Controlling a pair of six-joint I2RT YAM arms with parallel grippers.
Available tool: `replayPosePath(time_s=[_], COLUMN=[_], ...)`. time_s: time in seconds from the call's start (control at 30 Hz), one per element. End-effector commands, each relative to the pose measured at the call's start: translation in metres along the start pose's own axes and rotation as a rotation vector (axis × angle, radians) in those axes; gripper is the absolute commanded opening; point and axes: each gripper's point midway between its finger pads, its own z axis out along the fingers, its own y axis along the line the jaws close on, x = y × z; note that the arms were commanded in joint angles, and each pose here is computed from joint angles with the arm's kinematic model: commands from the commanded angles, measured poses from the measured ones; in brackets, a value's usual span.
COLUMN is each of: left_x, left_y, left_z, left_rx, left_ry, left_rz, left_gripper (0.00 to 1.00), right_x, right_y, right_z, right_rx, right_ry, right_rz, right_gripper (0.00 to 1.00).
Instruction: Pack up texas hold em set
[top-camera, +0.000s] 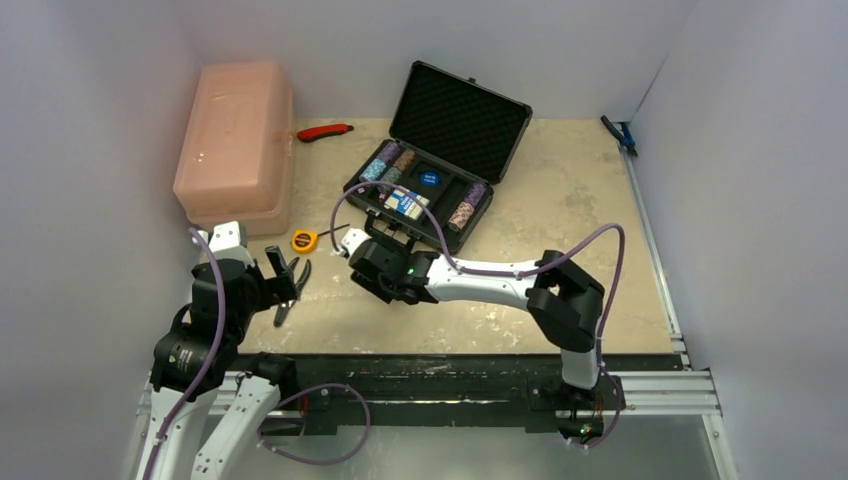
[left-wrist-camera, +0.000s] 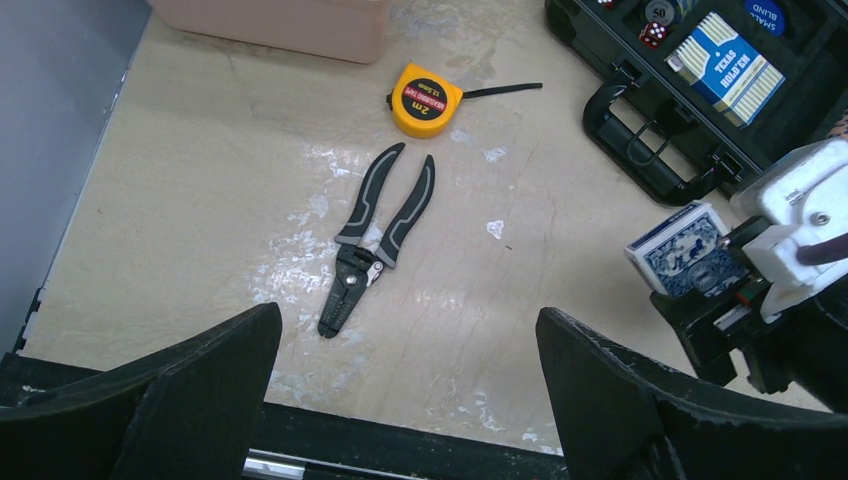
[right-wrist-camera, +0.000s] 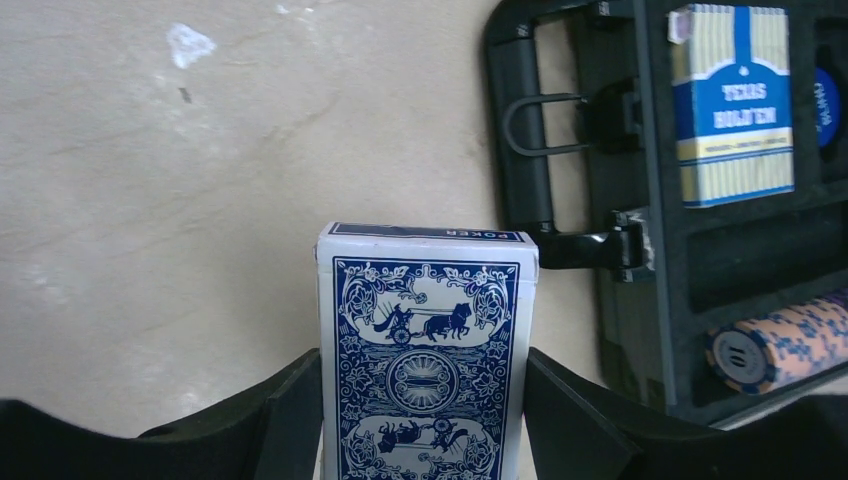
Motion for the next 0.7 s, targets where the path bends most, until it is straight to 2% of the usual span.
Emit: replayPosePath(time_s=[0.0, 0.2, 0.47, 0.67], left_x=[-0.009, -0.008, -0.008, -0.008], left_y=[0.001, -0.002, -0.003, -0.005], left_z=[-0.001, 0.000, 0.001, 0.001], left_rx=[-0.003, 0.010, 0.018, 0.026], left_ry=[-0.039, -0.038, -0.030, -0.031], left_rz=[-0.006, 0.000, 0.007, 0.009], left_gripper=[1.00, 1.00, 1.00, 1.00], right_x=[-0.025, -0.027, -0.027, -0.049], right_y=[-0.048, -0.084, -0.132, -0.171], right_z=[-0.017, -0.032, -0.043, -0.052], right_rx=[0.039, 0.017, -0.021, -0.013], right_ry=[-0.119, -0.244, -0.312, -0.380], right_rz=[-0.033, -0.107, -0.066, -0.037], right_gripper=[0.00, 0.00, 0.00, 0.00])
